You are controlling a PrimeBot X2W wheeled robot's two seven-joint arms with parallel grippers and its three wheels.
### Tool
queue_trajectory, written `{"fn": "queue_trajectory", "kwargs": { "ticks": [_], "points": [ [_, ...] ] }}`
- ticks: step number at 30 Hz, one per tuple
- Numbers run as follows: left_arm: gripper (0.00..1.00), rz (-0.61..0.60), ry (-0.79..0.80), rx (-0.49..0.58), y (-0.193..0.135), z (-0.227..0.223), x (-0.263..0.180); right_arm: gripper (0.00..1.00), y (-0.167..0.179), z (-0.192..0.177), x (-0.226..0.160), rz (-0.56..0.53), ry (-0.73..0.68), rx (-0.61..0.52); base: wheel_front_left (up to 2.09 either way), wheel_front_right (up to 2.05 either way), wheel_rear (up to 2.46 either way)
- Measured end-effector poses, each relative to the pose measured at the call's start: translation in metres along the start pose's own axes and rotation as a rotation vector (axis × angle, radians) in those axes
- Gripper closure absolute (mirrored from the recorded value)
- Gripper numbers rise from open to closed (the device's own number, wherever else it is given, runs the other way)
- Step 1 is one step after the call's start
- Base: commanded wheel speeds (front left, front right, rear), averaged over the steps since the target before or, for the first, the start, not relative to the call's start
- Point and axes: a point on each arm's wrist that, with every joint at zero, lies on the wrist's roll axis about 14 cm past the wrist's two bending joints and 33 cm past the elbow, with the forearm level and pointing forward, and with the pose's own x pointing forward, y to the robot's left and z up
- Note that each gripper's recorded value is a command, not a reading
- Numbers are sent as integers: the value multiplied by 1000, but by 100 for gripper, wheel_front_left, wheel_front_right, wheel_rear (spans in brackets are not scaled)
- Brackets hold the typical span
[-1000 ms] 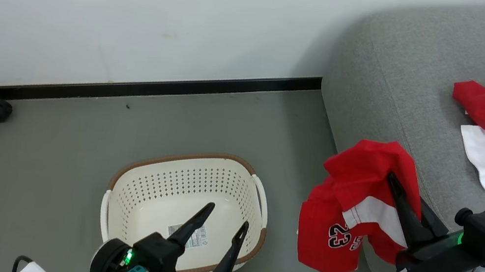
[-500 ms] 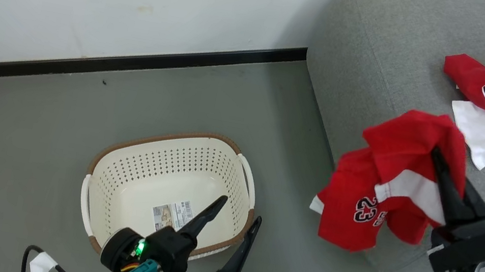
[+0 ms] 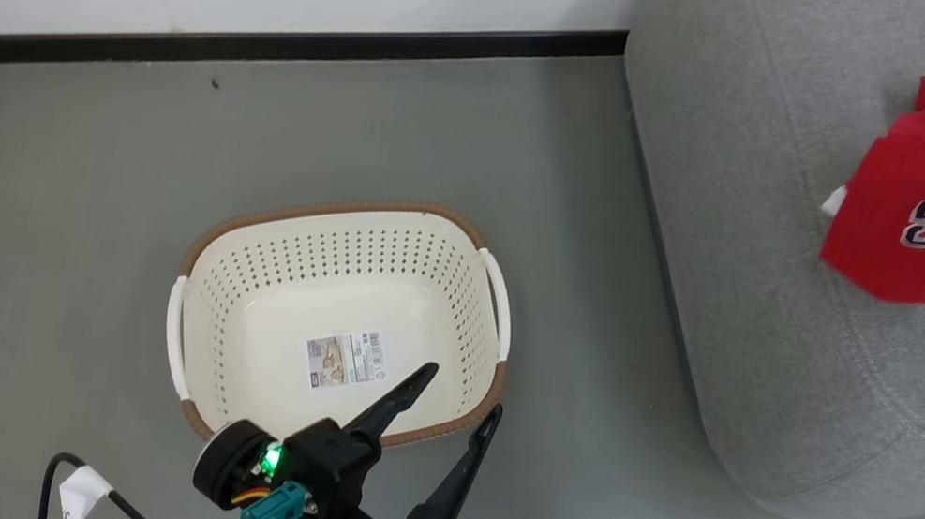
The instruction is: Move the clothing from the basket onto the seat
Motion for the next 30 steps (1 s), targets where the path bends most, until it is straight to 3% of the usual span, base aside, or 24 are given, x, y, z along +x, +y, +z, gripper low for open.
{"fn": "queue_trajectory", "kwargs": {
  "ticks": [11,30],
  "points": [
    [0,59,52,-16,32,-19,-5,100,-34,28,52,-76,-69,-55,0,0,0],
    [0,118,158,-14,81,-52,-12,100,-106,62,95,-244,-115,-170,0,0,0]
  ]
}}
